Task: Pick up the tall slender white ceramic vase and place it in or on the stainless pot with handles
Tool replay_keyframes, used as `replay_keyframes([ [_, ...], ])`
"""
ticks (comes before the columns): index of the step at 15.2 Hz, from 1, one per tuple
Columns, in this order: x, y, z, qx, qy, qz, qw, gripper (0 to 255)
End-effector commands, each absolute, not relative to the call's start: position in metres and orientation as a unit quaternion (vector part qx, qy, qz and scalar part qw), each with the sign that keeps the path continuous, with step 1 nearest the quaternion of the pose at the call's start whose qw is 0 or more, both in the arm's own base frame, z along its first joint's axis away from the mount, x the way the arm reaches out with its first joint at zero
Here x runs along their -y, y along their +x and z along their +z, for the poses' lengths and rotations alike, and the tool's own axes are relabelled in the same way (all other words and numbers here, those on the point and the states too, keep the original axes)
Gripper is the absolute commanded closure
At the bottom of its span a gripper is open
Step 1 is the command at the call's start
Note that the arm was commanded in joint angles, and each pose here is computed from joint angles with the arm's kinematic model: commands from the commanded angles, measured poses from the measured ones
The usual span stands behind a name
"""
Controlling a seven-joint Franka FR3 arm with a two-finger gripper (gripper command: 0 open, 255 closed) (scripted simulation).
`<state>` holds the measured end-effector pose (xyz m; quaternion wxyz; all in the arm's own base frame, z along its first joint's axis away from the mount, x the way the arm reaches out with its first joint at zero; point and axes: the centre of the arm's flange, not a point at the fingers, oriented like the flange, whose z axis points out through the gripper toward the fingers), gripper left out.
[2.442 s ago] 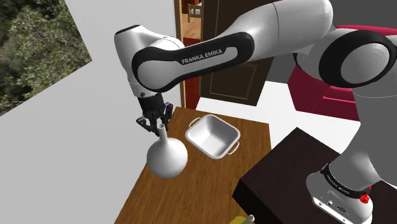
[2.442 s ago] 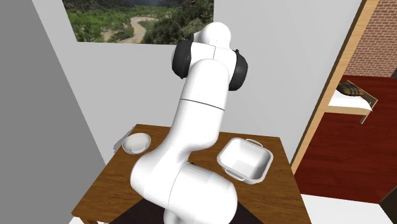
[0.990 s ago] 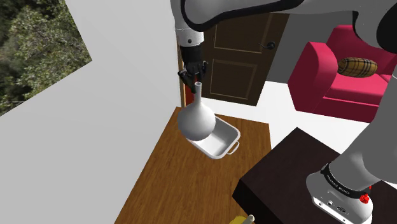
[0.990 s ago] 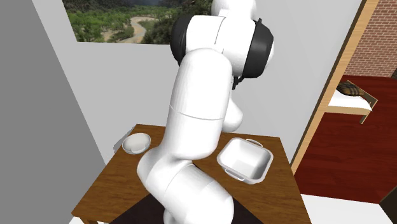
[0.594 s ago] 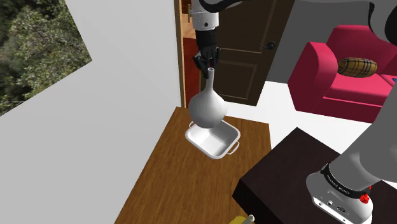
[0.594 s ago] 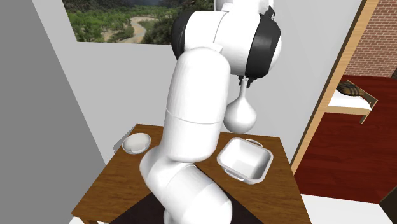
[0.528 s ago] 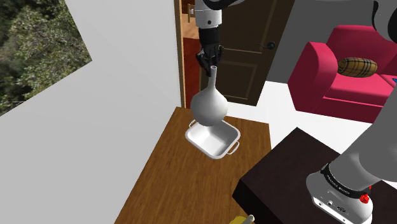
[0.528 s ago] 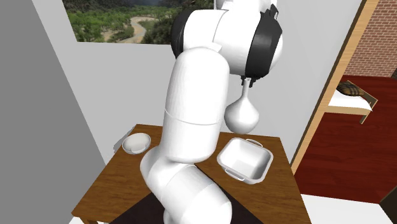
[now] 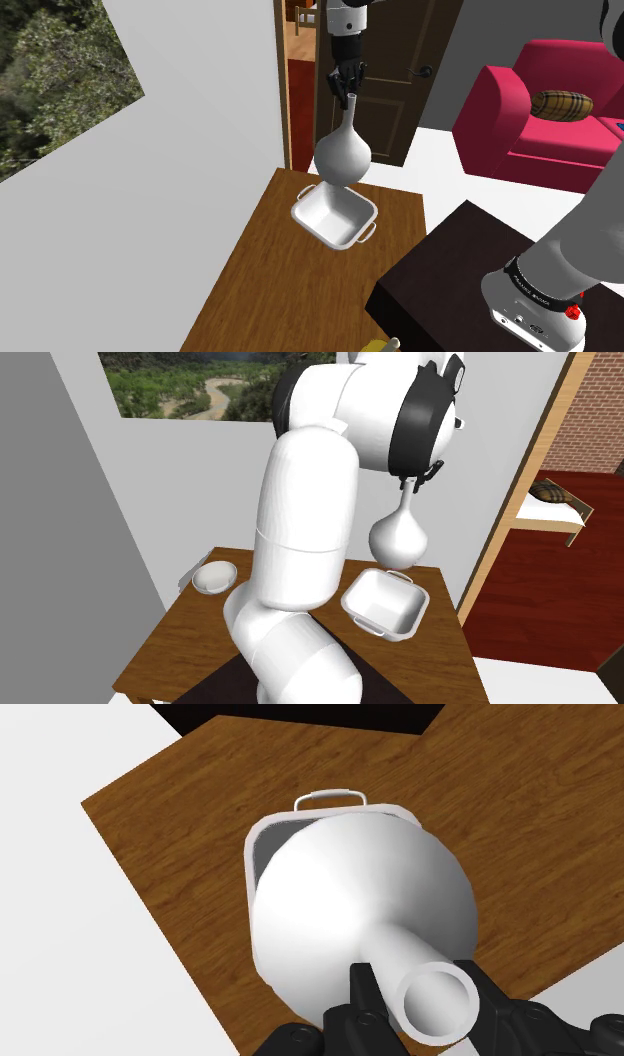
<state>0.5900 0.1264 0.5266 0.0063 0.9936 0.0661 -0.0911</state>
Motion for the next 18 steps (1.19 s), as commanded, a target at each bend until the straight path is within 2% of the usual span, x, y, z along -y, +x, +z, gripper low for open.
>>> replay_keyframes([
  [1,-0.126,0.591,0.517,-0.066,0.994,-0.09,0.006,255],
  [18,-0.126,0.591,0.427,-0.066,0.994,-0.09,0.006,255],
])
